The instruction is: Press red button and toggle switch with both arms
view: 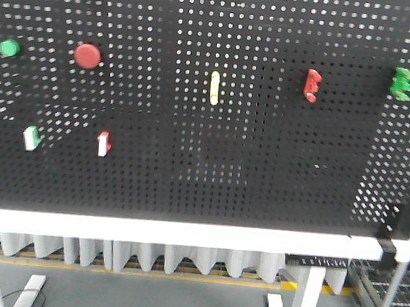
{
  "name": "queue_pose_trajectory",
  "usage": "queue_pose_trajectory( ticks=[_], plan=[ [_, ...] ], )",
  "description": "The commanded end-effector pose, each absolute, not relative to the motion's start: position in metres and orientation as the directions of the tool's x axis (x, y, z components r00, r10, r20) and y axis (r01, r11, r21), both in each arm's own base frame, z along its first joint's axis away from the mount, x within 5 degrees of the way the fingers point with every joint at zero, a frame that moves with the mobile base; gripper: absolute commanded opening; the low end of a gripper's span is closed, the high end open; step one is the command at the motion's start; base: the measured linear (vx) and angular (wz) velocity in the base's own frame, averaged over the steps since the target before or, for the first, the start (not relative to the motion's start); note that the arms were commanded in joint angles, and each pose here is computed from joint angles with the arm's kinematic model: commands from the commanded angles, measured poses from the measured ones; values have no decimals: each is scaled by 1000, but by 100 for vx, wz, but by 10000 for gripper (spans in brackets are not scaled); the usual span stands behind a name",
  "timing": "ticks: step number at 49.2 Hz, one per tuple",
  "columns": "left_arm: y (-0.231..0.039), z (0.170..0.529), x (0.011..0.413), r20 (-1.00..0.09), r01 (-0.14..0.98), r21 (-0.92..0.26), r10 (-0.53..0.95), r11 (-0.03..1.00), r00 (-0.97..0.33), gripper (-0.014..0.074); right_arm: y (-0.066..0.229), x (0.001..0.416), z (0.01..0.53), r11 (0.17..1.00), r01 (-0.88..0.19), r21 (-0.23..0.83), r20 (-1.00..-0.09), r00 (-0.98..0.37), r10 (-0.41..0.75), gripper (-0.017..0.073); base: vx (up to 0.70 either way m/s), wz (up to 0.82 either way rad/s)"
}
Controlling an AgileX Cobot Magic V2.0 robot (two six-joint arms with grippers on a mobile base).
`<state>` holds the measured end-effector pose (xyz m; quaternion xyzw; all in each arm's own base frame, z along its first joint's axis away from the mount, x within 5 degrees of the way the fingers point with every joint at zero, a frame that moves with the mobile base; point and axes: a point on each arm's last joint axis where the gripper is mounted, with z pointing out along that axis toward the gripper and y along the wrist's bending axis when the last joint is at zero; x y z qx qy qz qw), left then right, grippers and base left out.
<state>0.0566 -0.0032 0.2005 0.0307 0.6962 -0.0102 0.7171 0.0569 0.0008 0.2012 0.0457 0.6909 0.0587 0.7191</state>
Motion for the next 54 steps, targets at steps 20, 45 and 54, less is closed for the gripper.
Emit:
queue_pose_trajectory(
  ticks=[20, 45, 54],
  plan=[
    [-4, 197, 58, -997, 60, 12, 8, 998, 75, 2, 1, 55, 205, 990, -38, 135, -983, 122, 138, 0, 28, -1],
    [-4, 197, 58, -997, 60, 12, 8, 998, 75, 2, 1, 55, 205, 990, -38, 135, -983, 122, 138, 0, 13, 0],
    [-4, 197, 58, -997, 60, 12, 8, 998, 75, 2, 1, 55, 205, 990, -38, 135, -983, 122, 138, 0, 6, 3]
  ],
)
